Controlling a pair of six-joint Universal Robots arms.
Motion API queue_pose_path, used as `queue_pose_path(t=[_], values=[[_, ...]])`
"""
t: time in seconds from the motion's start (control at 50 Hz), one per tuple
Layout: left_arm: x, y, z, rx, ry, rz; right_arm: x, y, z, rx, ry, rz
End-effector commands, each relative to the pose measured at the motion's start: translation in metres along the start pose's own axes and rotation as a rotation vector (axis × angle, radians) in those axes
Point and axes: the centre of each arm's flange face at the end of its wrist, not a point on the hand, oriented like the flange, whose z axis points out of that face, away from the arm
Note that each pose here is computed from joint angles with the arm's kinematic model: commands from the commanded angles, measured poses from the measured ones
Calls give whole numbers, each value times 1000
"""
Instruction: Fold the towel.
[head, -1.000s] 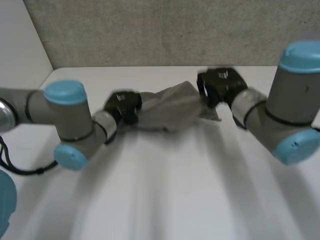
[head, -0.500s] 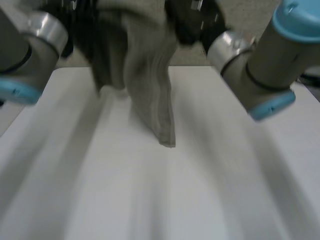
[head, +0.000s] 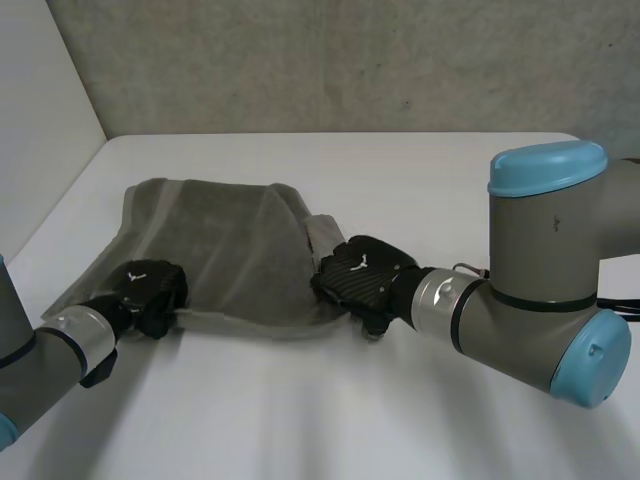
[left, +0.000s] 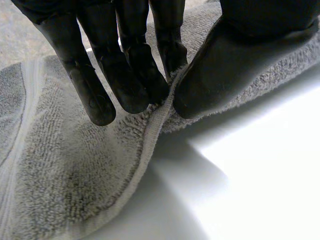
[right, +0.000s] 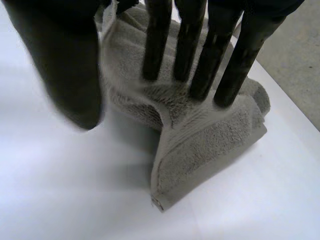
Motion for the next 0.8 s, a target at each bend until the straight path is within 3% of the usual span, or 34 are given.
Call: queue_pose_path(t=[0.02,0.08,0.18,0.3,0.8], values=[[1,0,-1,-3,-1,-7,9,-6,1,2,73,25],[0,-1,-3,-2,-8,-8,13,-5,1,-10,101,60],[-1,-2,-5,3,-14,-8,16,8,2,-35,184,281],[-2,-4,-5,10,-16,-8,8,24,2,29,231,429],[-4,-9,-6,29,-27,-8,9,69,59,162,369,584]])
